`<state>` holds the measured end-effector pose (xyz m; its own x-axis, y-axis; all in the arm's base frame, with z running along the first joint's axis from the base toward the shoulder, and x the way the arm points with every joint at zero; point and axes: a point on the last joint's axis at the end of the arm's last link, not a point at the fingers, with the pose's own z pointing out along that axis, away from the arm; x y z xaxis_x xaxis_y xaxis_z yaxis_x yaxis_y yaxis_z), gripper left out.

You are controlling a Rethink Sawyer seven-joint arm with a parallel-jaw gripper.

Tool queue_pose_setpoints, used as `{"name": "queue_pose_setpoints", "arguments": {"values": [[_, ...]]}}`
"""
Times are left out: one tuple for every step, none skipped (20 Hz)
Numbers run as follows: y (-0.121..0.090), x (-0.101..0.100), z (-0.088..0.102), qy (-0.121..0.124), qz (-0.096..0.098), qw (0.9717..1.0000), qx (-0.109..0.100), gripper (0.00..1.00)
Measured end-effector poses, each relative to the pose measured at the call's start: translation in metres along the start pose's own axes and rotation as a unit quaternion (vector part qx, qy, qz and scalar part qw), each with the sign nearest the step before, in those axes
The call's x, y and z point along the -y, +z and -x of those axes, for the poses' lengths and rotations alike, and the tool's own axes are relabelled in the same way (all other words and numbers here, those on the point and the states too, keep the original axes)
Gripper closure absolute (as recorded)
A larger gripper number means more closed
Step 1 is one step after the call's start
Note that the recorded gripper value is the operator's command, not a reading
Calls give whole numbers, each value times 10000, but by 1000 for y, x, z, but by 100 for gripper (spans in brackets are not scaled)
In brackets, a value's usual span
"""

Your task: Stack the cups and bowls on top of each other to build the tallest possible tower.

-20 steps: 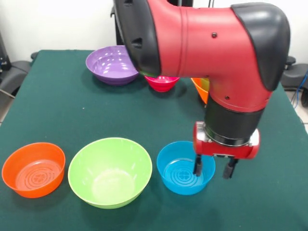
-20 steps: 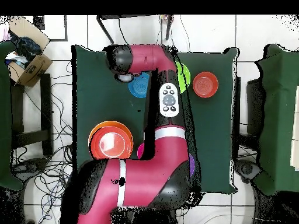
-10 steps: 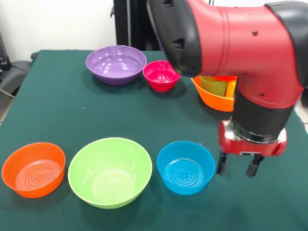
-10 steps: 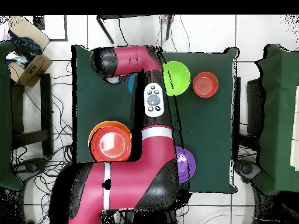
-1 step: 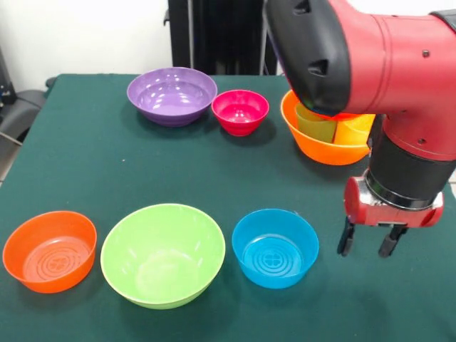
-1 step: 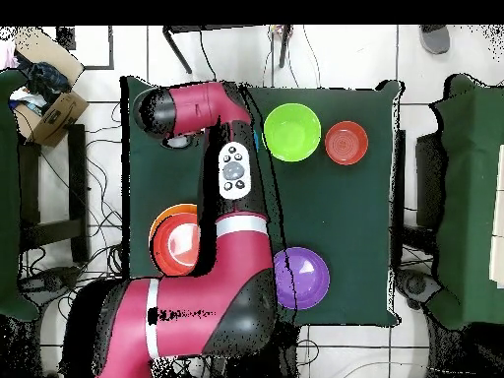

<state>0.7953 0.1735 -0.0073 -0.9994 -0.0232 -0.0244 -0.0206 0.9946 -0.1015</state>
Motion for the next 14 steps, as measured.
{"name": "queue_pose_setpoints", "arguments": {"values": [[2, -2, -2, -31, -43, 10000, -8, 0], [4, -4, -4, -62, -86, 9999, -17, 0], [7, -5, -5, -84, -125, 9999, -29, 0], [9, -6, -7, -101, -154, 9998, -43, 0], [10, -6, -9, -117, -183, 9997, -57, 0], [12, -7, -10, -134, -212, 9997, -71, 0], [14, -7, -12, -152, -251, 9995, -83, 0], [15, -6, -13, -160, -273, 9995, -88, 0], [15, -6, -14, -169, -301, 9994, -93, 0], [16, -5, -15, -182, -348, 9992, -98, 0], [16, -4, -15, -187, -374, 9991, -100, 0], [16, -2, -15, -195, -415, 9989, -99, 0], [16, 0, -16, -204, -464, 9987, -98, 0], [15, 1, -16, -207, -489, 9985, -96, 0]]}}
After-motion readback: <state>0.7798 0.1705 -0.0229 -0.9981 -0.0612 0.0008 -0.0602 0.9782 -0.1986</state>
